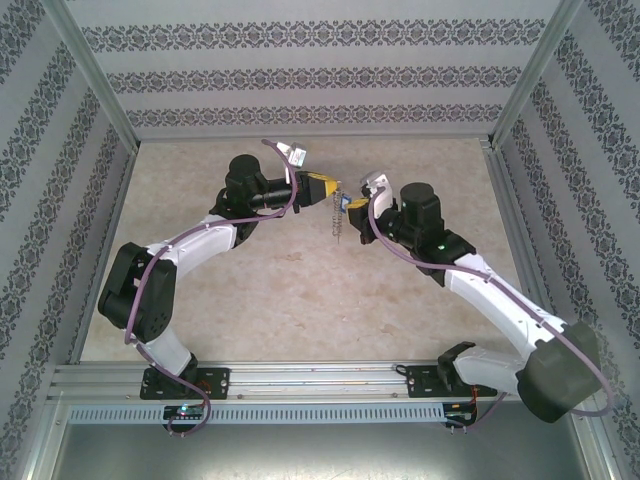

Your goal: Put the keys on the keyring

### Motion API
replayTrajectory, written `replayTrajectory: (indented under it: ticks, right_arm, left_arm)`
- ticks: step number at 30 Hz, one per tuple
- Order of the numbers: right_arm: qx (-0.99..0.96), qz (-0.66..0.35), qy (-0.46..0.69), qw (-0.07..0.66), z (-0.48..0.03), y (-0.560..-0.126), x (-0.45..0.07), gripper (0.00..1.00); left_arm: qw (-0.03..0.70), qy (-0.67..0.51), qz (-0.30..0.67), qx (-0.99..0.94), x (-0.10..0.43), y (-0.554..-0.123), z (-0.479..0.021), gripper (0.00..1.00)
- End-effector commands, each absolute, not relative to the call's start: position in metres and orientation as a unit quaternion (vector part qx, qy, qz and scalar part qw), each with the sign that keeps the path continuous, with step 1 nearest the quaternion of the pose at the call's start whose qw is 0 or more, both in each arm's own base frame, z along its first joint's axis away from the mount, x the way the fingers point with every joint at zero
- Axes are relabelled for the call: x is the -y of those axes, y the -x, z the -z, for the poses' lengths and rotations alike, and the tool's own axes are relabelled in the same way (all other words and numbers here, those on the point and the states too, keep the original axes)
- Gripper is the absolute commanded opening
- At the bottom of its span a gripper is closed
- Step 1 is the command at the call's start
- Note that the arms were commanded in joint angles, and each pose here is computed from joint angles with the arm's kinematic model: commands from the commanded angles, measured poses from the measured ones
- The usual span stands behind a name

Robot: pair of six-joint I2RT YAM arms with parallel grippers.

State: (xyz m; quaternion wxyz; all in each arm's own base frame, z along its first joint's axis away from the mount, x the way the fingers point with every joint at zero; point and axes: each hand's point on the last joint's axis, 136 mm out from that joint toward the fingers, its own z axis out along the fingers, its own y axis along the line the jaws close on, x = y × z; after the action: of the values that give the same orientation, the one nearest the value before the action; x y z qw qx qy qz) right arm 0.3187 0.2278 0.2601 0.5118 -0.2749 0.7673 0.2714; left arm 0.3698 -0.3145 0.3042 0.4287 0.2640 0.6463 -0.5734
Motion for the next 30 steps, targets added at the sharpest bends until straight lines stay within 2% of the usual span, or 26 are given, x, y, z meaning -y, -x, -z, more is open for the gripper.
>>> replayTrajectory:
  ticks: [1,21,30]
  right_arm:
    - [-0.766,-0.238,0.271,0.532,-0.272,-0.318,-0.218,0.0]
    - [-0.775,-0.172,0.282,0.539,-0.282,-0.335,-0.217,0.0]
    - [-0.768,-0.175,0.288,0.545,-0.29,-0.337,-0.224,0.0]
  left_arm:
    - [0.464,-0.284,0.568,-0.618,0.313,-0.363,-0.334,0.0]
    - [0.465,-0.286,0.564,-0.62,0.313,-0.362,-0.334,0.0]
    - [0.465,-0.285,0.563,-0.621,0.314,-0.363,-0.333,0.0]
